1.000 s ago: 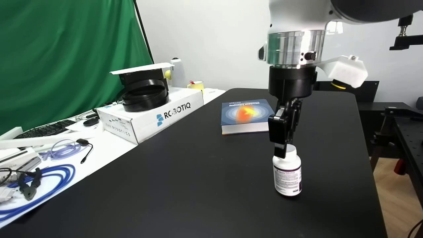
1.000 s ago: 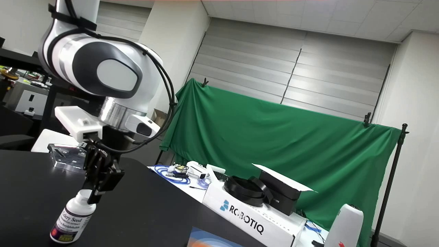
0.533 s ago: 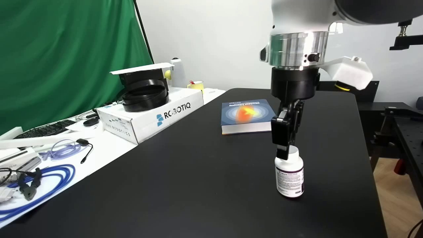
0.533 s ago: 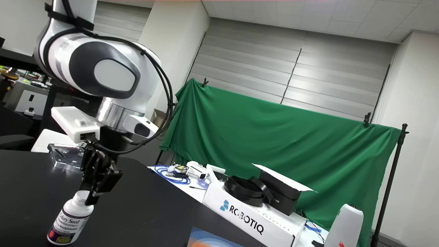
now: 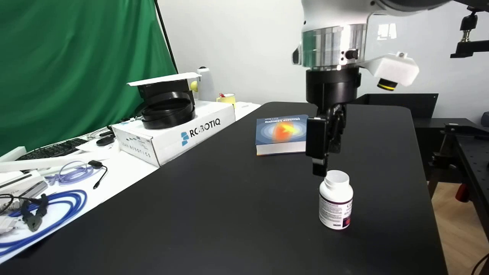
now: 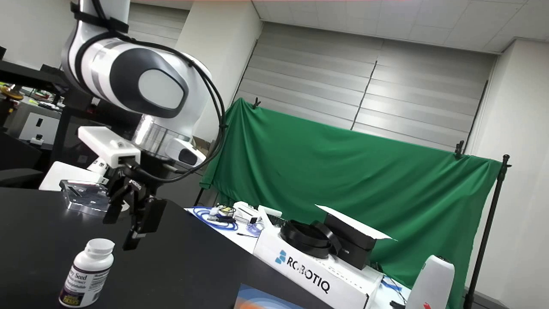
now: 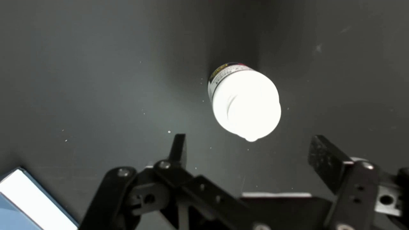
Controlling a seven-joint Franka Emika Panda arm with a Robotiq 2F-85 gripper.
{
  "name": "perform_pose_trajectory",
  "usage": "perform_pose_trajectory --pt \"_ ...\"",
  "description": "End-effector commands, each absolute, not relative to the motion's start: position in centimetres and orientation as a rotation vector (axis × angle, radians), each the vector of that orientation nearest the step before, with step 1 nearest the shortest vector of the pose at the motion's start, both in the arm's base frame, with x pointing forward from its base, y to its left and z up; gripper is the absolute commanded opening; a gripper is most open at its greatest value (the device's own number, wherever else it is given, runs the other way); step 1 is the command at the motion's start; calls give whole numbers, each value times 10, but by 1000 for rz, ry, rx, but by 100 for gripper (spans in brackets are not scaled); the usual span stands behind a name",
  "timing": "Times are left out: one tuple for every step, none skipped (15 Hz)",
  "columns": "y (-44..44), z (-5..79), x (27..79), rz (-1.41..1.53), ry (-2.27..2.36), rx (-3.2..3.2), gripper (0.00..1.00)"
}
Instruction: Remove the object from the book and place it on the table
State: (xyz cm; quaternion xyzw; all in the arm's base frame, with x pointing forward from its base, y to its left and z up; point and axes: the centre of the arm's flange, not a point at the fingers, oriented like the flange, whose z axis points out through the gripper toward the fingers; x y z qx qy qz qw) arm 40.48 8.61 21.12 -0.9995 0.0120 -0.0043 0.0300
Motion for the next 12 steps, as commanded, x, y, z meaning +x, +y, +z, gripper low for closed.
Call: perform_pose_trajectory --pt "81 257 430 -20 70 -3079 100" --pt "79 268 434 -27 73 -3076 100" --pt "77 278 437 -33 78 -3072 100" --pt "75 287 439 -34 84 -3069 100" --pt "73 294 440 -22 84 -3065 99" --pt "72 299 438 11 69 -3067 100" --pt "72 303 435 83 43 -3062 100" --pt "76 286 436 21 67 -3066 100" --pt "76 291 434 51 53 -3066 100" --pt "76 293 433 61 48 -3066 100" --pt "76 294 432 66 46 -3066 100" --pt "76 294 432 69 45 -3067 100"
